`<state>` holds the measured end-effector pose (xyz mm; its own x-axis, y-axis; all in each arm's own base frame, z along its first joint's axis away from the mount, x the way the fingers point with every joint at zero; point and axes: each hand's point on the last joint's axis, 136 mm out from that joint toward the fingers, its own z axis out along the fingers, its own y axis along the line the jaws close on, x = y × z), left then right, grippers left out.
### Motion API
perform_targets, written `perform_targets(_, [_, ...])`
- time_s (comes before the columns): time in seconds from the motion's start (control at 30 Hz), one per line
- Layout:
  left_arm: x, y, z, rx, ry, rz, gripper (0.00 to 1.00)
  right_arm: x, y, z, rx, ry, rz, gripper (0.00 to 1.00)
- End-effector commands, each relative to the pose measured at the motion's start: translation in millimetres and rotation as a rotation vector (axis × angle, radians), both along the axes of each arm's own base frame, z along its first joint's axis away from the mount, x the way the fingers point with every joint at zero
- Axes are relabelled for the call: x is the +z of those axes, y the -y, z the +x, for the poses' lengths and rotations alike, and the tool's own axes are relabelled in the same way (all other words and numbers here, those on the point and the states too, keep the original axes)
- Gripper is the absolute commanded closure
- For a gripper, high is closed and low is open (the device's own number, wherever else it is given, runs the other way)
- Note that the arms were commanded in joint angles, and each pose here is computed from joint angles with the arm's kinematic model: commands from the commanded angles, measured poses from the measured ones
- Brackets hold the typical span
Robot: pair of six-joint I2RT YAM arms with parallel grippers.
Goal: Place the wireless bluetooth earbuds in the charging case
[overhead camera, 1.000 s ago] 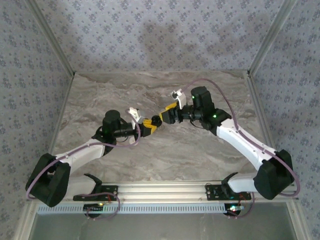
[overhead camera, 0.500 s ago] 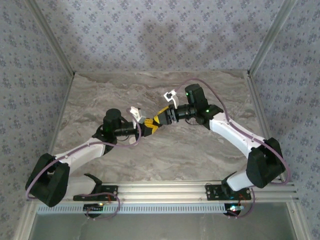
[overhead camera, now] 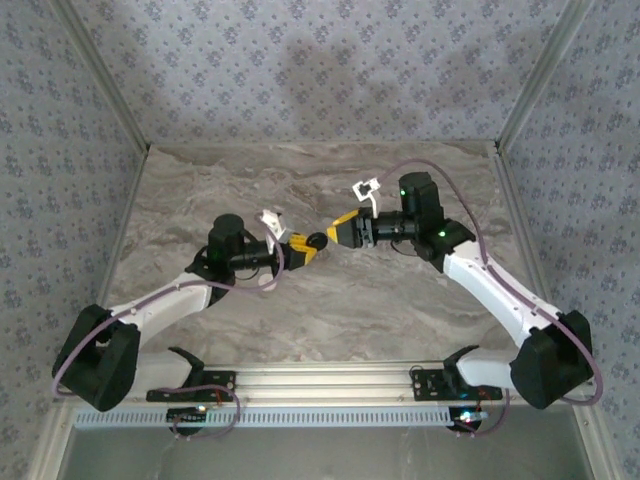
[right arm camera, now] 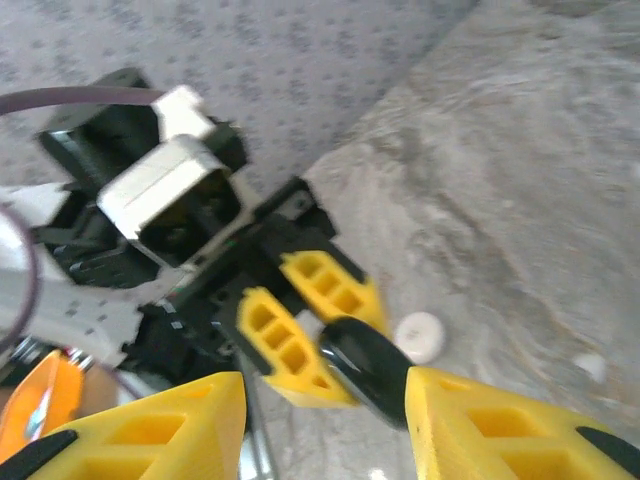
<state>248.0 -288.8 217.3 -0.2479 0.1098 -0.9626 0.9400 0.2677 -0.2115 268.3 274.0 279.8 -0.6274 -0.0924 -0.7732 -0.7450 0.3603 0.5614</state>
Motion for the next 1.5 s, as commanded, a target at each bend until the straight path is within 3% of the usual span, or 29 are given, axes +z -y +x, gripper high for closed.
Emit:
perform_targets(0.0, [3.5, 7.8, 9.4, 0.018, -0.069, 0.035, 0.91, -24.1, 31.1, 20.3, -0.203, -0.089, -0.079, 0.51])
perform_targets(0.13, [-12.6, 20.4, 17.5, 0.046, -0.220, 0.136, 0.92, -40.8, 63.8, 32.2, -0.399, -0.142, -0.130, 0.51])
perform_targets(0.3, [-36.3, 35.0, 34.5, 0.124, -0.508, 0.208, 0.93, -66.0, 110.4, 32.9, -0.630, -0.241, -0.194, 0.50])
perform_targets(0.43, [-54.7, 42.9, 39.1, 0.170, -0.697, 0.273, 0.93, -80.9, 130.9, 25.1, -0.719, -0.277, -0.231, 0.50])
perform_targets(0.7, [-90.9, 54.0, 36.7, 0.181, -0.926, 0.428, 0.92, -97.3, 142.3, 15.2, -0.771, -0.305, -0.243, 0.50])
perform_targets(1.0, [-121.3, 60.3, 36.2, 0.173, -1.055, 0.561, 0.91, -101.2, 148.7, 6.4, -0.791, -0.295, -0.241, 0.50])
perform_targets(1.47, [-155.5, 46.8, 31.6, 0.215, -1.125, 0.695, 0.85, -95.2, 146.2, 1.1, -0.762, -0.277, -0.234, 0.51])
